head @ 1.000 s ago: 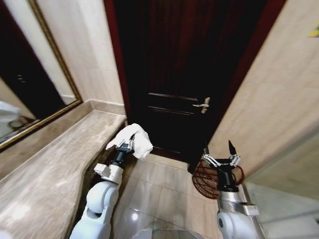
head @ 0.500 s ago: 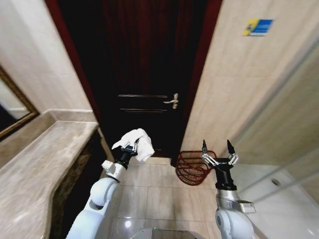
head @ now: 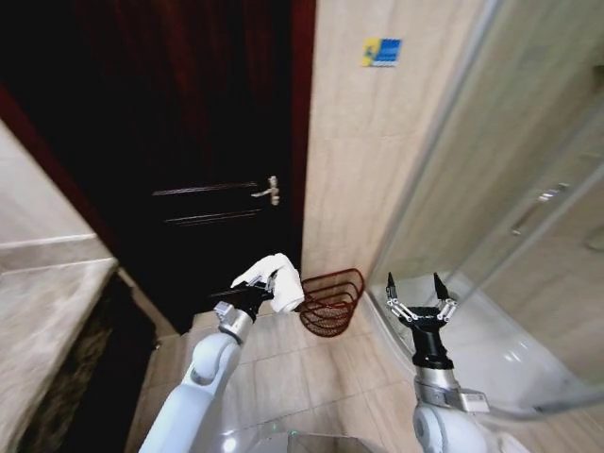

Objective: Discard the used towel into the hamper.

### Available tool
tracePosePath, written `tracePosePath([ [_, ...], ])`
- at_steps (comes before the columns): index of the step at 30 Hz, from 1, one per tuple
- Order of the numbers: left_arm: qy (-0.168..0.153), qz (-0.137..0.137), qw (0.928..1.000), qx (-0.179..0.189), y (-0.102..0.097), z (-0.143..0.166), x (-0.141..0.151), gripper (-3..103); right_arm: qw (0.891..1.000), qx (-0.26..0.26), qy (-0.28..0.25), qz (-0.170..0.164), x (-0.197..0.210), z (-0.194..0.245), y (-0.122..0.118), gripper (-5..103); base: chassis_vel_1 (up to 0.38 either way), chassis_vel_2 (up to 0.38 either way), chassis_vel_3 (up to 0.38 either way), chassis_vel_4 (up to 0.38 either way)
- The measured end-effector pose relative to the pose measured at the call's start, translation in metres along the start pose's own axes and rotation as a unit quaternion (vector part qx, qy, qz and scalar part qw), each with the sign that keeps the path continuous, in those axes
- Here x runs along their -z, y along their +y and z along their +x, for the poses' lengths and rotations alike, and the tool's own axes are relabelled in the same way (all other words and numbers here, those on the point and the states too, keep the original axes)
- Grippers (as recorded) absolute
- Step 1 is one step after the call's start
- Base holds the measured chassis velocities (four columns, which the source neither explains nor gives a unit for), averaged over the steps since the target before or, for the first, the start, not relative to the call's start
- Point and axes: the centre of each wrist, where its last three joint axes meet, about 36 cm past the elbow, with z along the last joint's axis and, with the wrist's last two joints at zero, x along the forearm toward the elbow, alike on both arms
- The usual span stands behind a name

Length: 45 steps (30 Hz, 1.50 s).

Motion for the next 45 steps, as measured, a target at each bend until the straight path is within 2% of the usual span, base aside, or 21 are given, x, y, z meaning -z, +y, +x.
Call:
tracePosePath([
  [10, 0.040, -0.006, 0.9992, -0.002, 0.017, -0.041, -0.030, 6, 1.000, 0.001, 0.009, -0.006, -0.003, -0.006, 0.004, 100, -0.110, -0.122, -0.123, -0.128],
  [17, 0.045, -0.018, 0.9988, 0.013, 0.032, -0.086, -0.040, 6, 1.000, 0.006, -0.002, -0.003, -0.008, -0.010, 0.007, 100, -0.147, -0.100, -0.100, -0.147],
  [22, 0.043, -0.019, 0.9986, 0.022, 0.039, -0.105, -0.047, 6, 1.000, 0.007, -0.003, 0.000, -0.010, -0.010, 0.005, 100, -0.189, -0.060, -0.063, -0.192],
  [25, 0.045, -0.024, 0.9977, 0.045, 0.046, -0.119, -0.057, 6, 1.000, 0.006, -0.013, 0.003, -0.013, -0.008, 0.006, 100, -0.218, -0.031, -0.032, -0.227],
  [28, 0.042, -0.026, 0.9974, 0.052, 0.049, -0.121, -0.060, 6, 1.000, 0.006, -0.015, 0.004, -0.014, -0.006, 0.007, 100, -0.224, -0.005, -0.021, -0.231],
  [30, 0.030, -0.028, 0.9968, 0.068, 0.053, -0.122, -0.064, 6, 1.000, 0.007, -0.015, 0.005, -0.015, -0.001, 0.009, 100, -0.209, -0.019, -0.037, -0.202],
  [34, 0.030, -0.041, 0.9940, 0.097, 0.065, -0.115, -0.064, 6, 1.000, 0.013, -0.010, 0.005, -0.017, 0.009, 0.014, 100, -0.124, -0.051, -0.055, -0.097],
  [39, 0.047, -0.059, 0.9878, 0.136, 0.084, -0.110, -0.067, 6, 1.000, 0.018, -0.014, 0.004, -0.017, 0.010, 0.016, 100, -0.001, -0.010, -0.008, -0.010],
  [45, 0.077, -0.071, 0.9813, 0.162, 0.093, -0.120, -0.074, 6, 0.999, 0.018, -0.027, 0.009, -0.012, 0.008, 0.013, 100, 0.000, 0.000, 0.000, 0.000],
])
